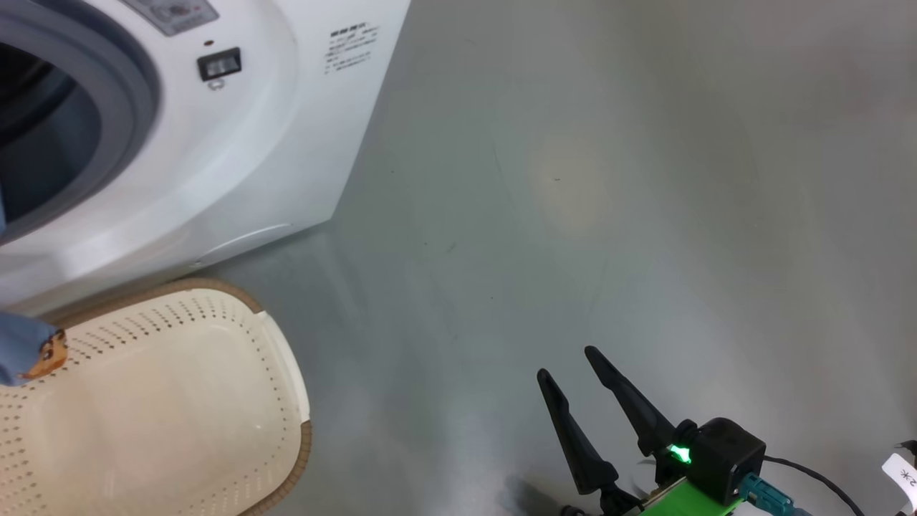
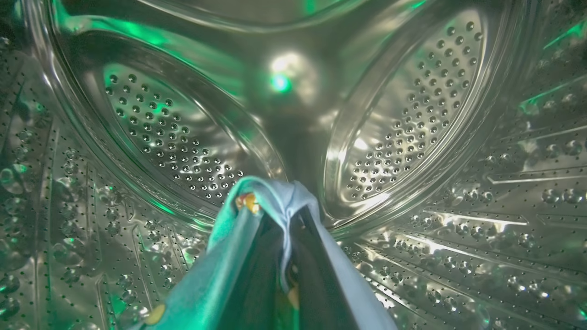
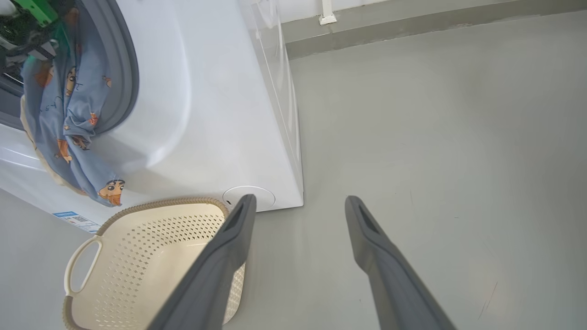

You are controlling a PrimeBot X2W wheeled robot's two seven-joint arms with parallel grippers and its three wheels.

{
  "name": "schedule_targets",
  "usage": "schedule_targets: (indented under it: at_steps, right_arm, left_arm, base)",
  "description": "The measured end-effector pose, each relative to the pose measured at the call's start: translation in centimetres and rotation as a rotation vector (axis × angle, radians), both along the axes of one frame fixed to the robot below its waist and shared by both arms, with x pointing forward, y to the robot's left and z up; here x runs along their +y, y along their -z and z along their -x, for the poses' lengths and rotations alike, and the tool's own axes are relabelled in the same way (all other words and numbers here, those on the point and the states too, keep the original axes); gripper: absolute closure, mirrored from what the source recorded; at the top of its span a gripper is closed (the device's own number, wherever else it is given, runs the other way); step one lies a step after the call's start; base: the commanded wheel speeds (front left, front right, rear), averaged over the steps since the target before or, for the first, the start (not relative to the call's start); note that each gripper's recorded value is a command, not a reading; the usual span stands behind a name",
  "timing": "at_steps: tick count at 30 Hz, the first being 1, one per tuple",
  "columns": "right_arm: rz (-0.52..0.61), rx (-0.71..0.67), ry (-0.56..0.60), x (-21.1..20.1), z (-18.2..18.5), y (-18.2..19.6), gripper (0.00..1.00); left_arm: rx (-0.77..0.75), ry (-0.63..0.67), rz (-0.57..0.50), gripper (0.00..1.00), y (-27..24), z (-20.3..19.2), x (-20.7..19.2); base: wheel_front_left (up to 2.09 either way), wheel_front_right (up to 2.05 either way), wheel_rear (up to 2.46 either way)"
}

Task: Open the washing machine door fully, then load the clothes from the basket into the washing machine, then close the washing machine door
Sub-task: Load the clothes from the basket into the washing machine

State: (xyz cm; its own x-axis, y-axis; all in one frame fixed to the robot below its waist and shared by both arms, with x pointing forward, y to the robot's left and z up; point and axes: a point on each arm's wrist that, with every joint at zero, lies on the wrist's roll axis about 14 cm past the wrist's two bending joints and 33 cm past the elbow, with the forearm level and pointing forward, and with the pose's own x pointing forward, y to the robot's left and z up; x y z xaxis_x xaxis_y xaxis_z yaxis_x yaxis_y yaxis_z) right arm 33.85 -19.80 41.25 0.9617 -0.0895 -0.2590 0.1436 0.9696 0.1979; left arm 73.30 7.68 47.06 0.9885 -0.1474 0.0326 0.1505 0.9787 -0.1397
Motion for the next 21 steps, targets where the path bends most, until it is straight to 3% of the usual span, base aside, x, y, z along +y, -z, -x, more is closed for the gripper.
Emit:
schedule_targets:
  at_steps: [4,6,7,8,9,21]
  right_arm:
    - [0.003,0.002,0.005,-0.1,0.2,0.0,0.0]
    - [0.0,-0.001,0.003,0.0,0.3,-0.1,0.0]
    - [-0.001,-0.005,0.002,0.0,0.3,-0.2,0.0]
    - [-0.002,-0.01,0.001,0.0,0.3,-0.3,0.0]
    - [-0.003,-0.014,-0.001,0.1,0.3,-0.4,0.0]
    - [-0.023,-0.059,-0.038,1.1,-0.2,-1.4,0.0]
  left_arm:
    - [0.037,0.009,-0.019,1.0,1.2,0.2,-0.4]
    - [0.066,0.013,-0.036,0.64,1.9,0.6,-0.4]
    - [0.081,0.016,-0.049,0.51,2.1,0.8,-0.3]
    - [0.094,0.017,-0.056,0.09,2.4,1.0,-0.3]
    - [0.108,0.016,-0.062,0.0,2.6,1.2,-0.2]
    - [0.197,0.002,-0.093,0.0,3.0,3.7,0.6]
  base:
    - [0.0,0.0,0.0]
    - [0.0,0.0,0.0]
    - [0.0,0.0,0.0]
    - [0.0,0.0,0.0]
    - [0.0,0.0,0.0]
    - [0.0,0.0,0.0]
